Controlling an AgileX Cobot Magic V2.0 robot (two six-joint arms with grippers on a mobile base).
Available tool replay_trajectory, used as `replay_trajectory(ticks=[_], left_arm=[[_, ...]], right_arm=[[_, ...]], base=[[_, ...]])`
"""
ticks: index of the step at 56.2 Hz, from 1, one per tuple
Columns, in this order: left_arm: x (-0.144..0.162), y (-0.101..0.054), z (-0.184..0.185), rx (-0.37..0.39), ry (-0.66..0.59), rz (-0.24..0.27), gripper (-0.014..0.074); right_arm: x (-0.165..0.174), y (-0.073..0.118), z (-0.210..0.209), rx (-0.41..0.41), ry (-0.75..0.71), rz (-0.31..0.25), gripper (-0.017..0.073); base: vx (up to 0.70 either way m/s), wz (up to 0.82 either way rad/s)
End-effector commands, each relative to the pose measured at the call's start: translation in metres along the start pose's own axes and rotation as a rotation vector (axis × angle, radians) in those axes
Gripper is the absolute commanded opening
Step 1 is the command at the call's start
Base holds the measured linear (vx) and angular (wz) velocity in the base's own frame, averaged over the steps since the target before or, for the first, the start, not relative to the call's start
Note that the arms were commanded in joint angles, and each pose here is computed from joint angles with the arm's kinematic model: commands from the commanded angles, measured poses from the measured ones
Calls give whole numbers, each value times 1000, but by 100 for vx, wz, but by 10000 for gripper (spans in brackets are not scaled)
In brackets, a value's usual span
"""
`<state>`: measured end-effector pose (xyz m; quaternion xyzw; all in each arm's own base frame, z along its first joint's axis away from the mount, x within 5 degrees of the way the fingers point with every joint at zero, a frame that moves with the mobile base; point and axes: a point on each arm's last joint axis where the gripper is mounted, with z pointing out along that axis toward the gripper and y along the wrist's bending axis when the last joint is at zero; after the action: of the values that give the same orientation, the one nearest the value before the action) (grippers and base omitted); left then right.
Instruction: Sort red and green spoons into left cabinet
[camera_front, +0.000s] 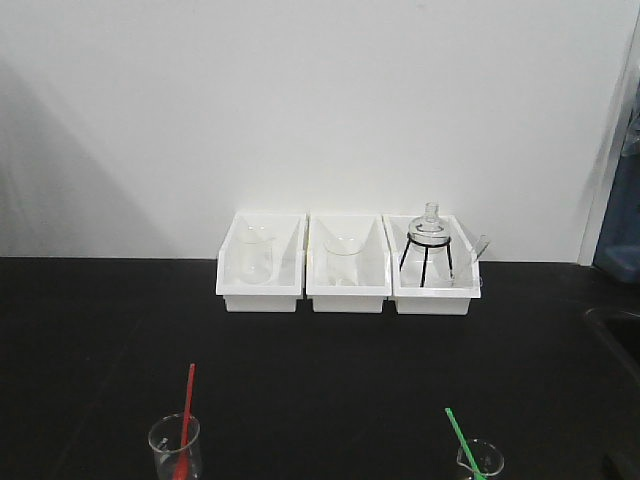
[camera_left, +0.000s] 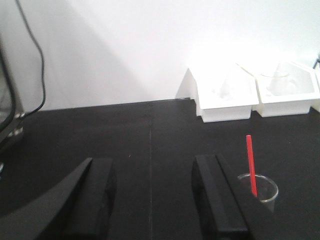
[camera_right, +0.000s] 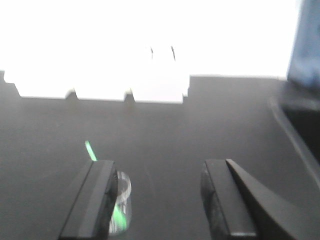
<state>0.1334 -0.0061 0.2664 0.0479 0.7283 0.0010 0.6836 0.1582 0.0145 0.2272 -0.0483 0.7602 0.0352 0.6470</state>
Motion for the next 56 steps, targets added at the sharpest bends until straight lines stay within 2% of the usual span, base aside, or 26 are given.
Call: replay_trajectory(ticks=[1, 5, 8, 11, 16, 21, 26, 34, 48, 56], left_arm=[[-25, -6, 17, 88, -159, 7, 484], [-31, -12, 32, 160, -179, -9, 484], [-35, -16, 45, 226, -187, -24, 484], [-35, -20, 58, 281, -166, -42, 484], [-34, -27, 84, 371, -122, -39, 484], [-33, -30, 108, 425, -100, -34, 484], [-31, -32, 126, 461, -97, -28, 486], [-19, -36, 162, 496, -54, -52, 487], [7, -69, 220, 591, 20, -63, 487], [21, -77, 249, 564, 90, -45, 487]], right_arm=[[-19, 6, 17, -80, -122, -110, 449], [-22, 11, 32, -146, -99, -171, 449], [-25, 13, 44, -177, -86, -174, 449], [-28, 13, 56, -191, -77, -162, 449], [-32, 12, 75, -193, -62, -119, 449], [-35, 10, 90, -191, -53, -114, 449], [-34, 10, 101, -191, -41, -110, 449], [-28, 9, 111, -195, -14, -105, 449], [-18, 9, 117, -197, 27, -99, 449], [-17, 9, 117, -196, 28, -99, 449]], base=[[0, 0], [0, 0], [0, 0], [0, 0], [0, 0], [0, 0], [0, 0], [0, 0], [0, 0], [0, 0]])
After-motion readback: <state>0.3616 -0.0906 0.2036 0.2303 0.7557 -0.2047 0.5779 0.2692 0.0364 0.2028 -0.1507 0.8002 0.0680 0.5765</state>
